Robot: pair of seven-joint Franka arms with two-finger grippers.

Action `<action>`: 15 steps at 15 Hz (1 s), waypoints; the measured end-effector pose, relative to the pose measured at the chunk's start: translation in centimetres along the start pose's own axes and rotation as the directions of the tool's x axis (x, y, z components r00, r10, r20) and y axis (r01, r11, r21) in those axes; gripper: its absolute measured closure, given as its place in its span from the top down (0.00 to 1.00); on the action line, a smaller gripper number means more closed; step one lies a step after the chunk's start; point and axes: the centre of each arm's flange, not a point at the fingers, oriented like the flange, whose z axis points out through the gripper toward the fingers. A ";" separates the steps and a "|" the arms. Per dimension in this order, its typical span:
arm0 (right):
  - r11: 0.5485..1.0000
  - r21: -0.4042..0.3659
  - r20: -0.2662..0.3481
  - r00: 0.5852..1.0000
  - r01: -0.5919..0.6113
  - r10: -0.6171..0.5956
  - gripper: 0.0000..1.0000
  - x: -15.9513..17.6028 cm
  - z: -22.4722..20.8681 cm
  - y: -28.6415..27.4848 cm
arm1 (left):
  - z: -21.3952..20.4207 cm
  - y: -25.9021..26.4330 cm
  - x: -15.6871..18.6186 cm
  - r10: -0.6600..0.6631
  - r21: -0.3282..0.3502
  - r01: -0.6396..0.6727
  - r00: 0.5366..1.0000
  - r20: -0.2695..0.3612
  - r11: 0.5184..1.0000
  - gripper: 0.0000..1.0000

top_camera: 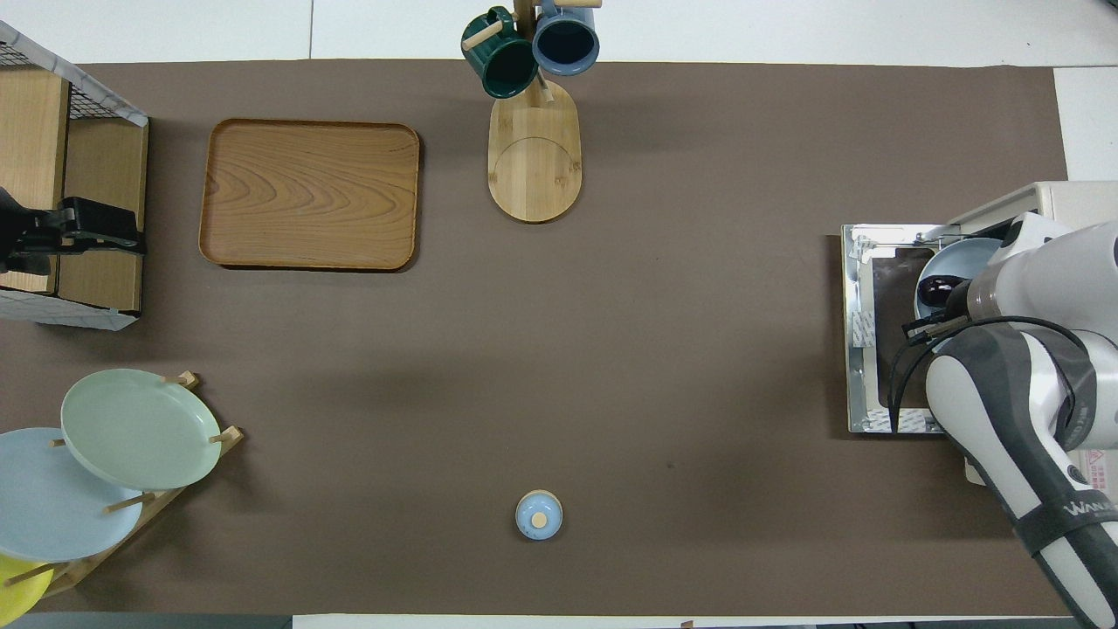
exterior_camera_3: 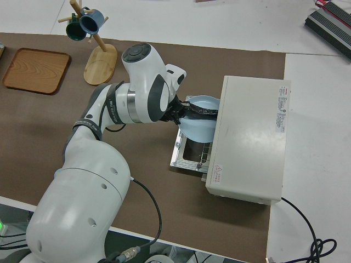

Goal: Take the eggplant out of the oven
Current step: 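Carry the eggplant onto the light blue plate and open the right gripper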

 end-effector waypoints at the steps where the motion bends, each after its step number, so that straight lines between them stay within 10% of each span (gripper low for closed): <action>1: 1.000 -0.020 0.007 1.000 -0.008 0.009 0.03 0.8 -1.1 -2.3 | 0.0 0.0 0.0 -0.002 0.000 0.002 1.000 -0.001 1.000 1.00; 15: 0.997 -0.069 -0.165 0.986 -0.020 0.009 0.03 6.7 -7.9 -36.4 | 0.3 -0.7 0.3 -0.017 -0.001 0.017 1.000 -0.007 1.000 1.00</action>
